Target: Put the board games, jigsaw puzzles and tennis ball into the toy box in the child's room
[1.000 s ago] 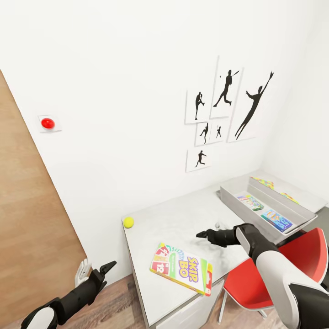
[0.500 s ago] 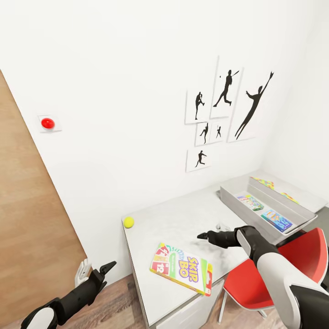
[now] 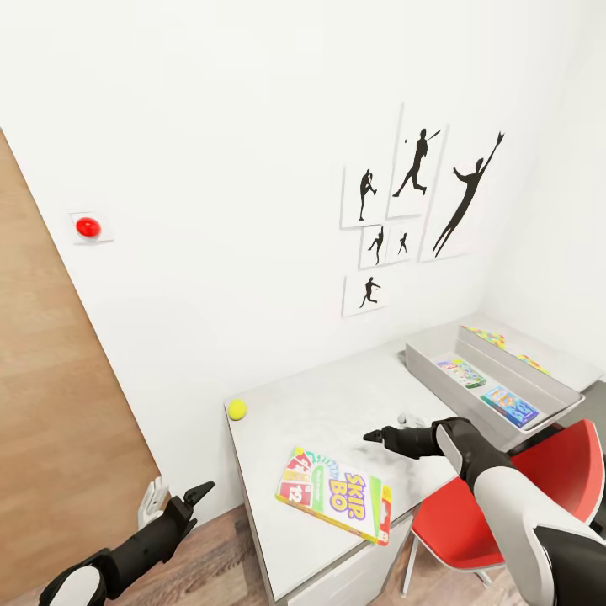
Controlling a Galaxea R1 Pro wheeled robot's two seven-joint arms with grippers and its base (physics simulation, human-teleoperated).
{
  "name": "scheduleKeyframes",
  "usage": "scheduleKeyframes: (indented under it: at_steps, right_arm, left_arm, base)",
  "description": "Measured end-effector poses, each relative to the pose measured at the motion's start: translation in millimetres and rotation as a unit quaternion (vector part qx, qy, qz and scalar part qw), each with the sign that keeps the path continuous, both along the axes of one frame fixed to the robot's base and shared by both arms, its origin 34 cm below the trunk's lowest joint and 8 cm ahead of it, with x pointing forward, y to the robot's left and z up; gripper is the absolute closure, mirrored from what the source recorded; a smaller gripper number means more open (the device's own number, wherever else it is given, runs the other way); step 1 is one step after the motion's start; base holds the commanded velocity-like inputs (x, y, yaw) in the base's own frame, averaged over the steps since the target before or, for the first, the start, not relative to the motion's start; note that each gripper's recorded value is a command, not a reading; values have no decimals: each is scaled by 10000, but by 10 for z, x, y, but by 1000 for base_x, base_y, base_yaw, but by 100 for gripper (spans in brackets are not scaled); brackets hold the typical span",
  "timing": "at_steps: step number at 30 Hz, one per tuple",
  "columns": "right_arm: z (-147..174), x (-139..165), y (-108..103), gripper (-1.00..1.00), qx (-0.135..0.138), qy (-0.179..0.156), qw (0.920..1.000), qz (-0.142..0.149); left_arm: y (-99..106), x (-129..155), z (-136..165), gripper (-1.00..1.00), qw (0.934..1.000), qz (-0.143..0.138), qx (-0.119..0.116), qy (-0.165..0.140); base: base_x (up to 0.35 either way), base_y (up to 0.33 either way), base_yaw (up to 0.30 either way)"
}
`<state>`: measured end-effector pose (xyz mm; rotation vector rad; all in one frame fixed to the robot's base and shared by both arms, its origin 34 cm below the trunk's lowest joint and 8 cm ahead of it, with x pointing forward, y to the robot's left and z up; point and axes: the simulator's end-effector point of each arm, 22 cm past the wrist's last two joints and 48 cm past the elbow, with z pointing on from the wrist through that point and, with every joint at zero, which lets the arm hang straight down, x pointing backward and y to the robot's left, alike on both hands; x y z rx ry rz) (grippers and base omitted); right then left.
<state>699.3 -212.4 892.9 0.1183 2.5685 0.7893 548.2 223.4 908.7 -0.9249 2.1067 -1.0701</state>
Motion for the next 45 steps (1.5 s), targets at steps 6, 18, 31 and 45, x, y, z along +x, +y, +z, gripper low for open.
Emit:
scheduleKeyframes:
  at_steps: [6,18,31,45]
  right_arm:
    - [-2,-3,11,-100,6,2,10000,7]
    - [-69,-68,91,-100,53,108,9999,48]
    - [-106,-117,140,-100,88,186,9998,72]
    - [-63,-117,140,-100,113,174,9998,57]
  left_arm:
    - [-1,-1,-1,-100,10000,-1,1,1]
    - [0,-2,-2,-100,10000,-1,3,2]
    - [6,0,5,-100,10000,-3,13,-7]
    - [1,-7,2,-100,9999,-45,151,-33]
  base:
    - [0,0,0]
    - [0,0,0]
    - [0,0,33]
    - [0,0,113]
